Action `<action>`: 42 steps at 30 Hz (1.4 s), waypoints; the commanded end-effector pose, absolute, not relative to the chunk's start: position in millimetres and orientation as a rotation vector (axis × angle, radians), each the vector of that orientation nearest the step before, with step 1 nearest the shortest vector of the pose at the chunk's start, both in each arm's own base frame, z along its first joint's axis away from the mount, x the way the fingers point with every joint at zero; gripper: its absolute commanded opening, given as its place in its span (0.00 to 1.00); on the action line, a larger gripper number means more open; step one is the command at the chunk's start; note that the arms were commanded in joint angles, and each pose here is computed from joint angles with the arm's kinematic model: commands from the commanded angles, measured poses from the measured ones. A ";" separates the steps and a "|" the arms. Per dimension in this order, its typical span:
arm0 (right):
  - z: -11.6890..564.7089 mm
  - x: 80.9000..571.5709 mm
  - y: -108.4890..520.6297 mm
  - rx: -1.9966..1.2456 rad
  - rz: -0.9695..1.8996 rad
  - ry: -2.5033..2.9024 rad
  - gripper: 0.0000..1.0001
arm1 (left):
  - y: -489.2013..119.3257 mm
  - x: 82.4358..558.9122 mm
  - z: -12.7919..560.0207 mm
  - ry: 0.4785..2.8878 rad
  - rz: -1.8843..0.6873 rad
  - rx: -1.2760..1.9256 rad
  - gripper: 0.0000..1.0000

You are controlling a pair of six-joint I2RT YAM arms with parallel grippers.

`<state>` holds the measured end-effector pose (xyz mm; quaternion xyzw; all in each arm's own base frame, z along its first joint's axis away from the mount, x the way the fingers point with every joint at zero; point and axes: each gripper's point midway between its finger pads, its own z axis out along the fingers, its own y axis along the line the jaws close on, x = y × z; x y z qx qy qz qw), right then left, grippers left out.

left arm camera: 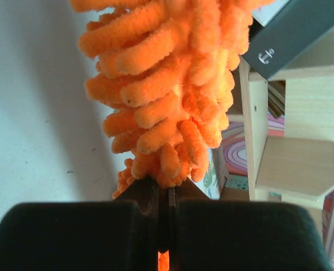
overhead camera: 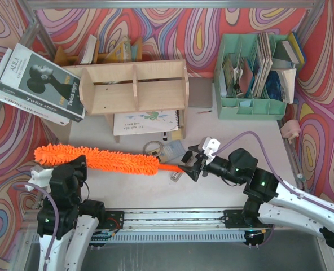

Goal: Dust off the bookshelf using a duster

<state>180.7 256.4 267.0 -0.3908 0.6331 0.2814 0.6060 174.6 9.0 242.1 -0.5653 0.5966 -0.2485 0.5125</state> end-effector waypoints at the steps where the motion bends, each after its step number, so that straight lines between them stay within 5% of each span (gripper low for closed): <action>1: 273.4 194.4 242.6 -0.803 0.575 1.454 0.69 | 26.8 179.9 244.0 1.303 -0.561 -1.427 0.00; 23: 256.2 207.3 233.0 -0.736 0.499 1.531 0.70 | 52.2 193.4 207.6 1.204 -0.398 -1.493 0.00; 31: 247.2 216.6 223.4 -0.656 0.448 1.590 0.70 | 54.4 194.2 177.9 1.311 -0.265 -1.512 0.00; 42: 229.9 244.6 171.0 -0.270 0.227 1.706 0.85 | 54.8 203.4 115.5 1.578 -0.022 -1.509 0.12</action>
